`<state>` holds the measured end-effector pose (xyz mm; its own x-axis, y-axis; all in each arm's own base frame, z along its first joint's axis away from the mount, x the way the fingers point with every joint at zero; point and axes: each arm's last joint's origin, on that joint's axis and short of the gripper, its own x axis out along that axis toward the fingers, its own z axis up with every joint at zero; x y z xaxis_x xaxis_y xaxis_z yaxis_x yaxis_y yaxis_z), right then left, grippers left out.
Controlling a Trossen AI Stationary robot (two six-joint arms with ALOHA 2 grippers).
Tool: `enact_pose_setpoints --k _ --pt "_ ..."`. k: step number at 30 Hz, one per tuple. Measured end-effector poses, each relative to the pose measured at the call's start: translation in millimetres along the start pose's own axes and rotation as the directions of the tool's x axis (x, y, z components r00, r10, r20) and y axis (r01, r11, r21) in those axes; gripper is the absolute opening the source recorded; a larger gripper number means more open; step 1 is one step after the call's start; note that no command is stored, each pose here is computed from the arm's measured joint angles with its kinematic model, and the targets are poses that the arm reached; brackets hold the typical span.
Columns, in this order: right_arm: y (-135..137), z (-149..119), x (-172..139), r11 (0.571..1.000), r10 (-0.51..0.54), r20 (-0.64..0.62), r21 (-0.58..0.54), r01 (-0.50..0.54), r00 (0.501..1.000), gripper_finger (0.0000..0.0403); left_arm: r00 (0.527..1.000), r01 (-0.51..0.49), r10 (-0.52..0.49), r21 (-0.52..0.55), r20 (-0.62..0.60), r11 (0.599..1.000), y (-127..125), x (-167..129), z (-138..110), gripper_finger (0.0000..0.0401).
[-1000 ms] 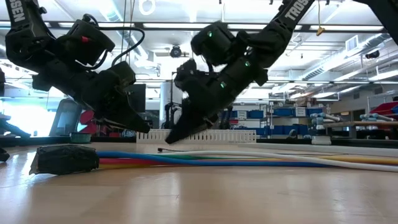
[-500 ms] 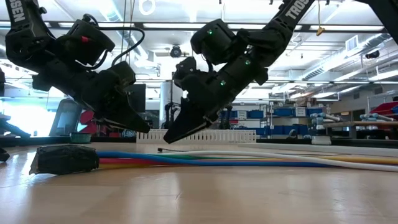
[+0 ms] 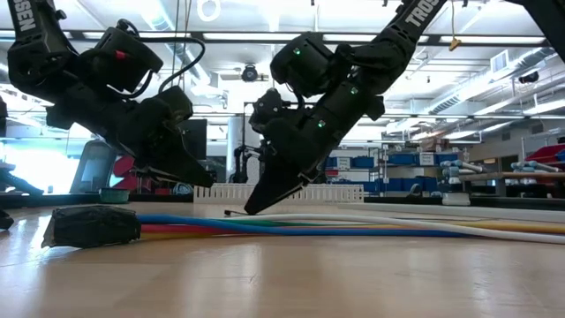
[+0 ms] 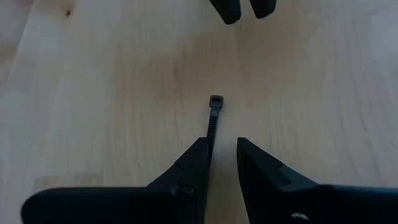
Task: Ziptie cables
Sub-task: Wrap the zip tie around the cable wires
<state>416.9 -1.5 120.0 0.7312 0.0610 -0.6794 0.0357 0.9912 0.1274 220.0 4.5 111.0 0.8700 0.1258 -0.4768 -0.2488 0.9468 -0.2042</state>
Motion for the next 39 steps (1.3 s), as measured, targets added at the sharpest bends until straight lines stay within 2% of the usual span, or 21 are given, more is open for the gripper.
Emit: enact_pose_setpoints --k 3,8,14,20,28,32,36,39 --pt "-0.5 -0.4 0.0 1.0 -0.016 -0.007 0.0 0.016 1.0 0.0059 1.0 0.0 0.0 0.0 0.0 1.0 0.0 0.0 0.0 0.0078" --pt "-1.4 -2.1 -0.1 0.999 -0.033 -0.024 -0.021 0.032 0.999 0.0007 1.0 0.0 0.0 -0.004 0.0 1.0 0.0 0.0 0.0 0.0078" --pt "-10.5 -5.2 -1.0 0.992 -0.127 -0.056 -0.026 0.126 0.99 0.0002 1.0 0.0 0.0 -0.019 -0.001 1.0 0.0 0.0 -0.1 0.0078" --pt "-29.6 -2.3 -4.3 0.985 -0.168 -0.048 0.036 0.169 0.985 0.0001 1.0 0.0 0.0 -0.022 -0.001 1.0 0.0 0.0 -0.1 0.0078" --pt "-25.1 20.1 -31.3 0.991 -0.126 0.027 0.045 0.125 0.992 0.0011 1.0 0.001 -0.001 -0.017 -0.001 1.0 -0.1 0.0 0.0 0.0078" --pt "-24.3 27.2 -40.9 0.992 -0.121 0.052 0.035 0.119 0.991 0.0029 1.0 0.002 -0.002 -0.013 -0.001 1.0 -0.1 0.0 0.1 0.0078" --pt "-25.2 31.2 -35.0 0.993 -0.116 0.121 -0.006 0.118 0.986 0.0065 1.0 0.002 -0.002 0.007 -0.001 1.0 -0.1 0.0 0.0 0.0078" --pt "-28.2 24.8 -23.1 0.993 -0.12 0.1 -0.007 0.121 0.988 0.0092 1.0 0.003 -0.003 0.007 -0.001 1.0 -0.1 0.1 0.1 0.0078"
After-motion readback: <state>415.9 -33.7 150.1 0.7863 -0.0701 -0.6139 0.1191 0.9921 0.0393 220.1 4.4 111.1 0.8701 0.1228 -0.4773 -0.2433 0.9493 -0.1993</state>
